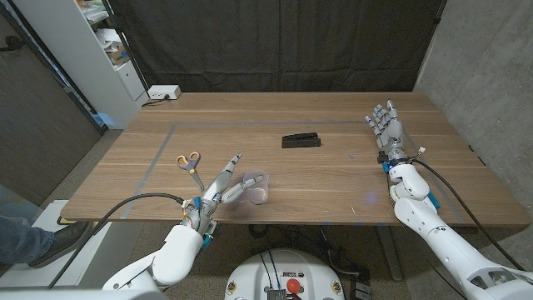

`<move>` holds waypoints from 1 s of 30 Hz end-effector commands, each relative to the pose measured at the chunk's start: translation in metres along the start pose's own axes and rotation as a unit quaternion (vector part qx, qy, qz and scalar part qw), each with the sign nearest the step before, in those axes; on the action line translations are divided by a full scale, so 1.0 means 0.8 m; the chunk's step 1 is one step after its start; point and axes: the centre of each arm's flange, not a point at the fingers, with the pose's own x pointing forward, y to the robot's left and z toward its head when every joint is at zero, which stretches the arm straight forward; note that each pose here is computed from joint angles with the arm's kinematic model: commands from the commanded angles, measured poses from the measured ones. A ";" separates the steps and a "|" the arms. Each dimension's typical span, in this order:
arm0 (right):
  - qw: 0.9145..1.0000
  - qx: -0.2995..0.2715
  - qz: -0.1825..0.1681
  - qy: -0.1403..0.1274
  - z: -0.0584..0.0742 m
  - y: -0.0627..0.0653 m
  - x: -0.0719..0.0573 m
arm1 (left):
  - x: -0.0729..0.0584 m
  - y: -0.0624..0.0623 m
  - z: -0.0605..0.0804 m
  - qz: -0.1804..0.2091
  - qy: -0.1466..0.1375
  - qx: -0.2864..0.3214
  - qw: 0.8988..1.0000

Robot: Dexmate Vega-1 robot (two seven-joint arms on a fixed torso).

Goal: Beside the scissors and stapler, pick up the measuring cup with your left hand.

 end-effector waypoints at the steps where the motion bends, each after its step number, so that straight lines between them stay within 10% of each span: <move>1: 1.000 0.001 -0.007 0.005 -0.006 -0.007 -0.007 | 0.004 -0.010 0.000 -0.007 0.012 0.023 1.000; 30: 1.000 0.012 -0.011 0.003 -0.012 -0.022 -0.026 | 0.025 -0.020 0.012 -0.035 0.028 0.055 0.997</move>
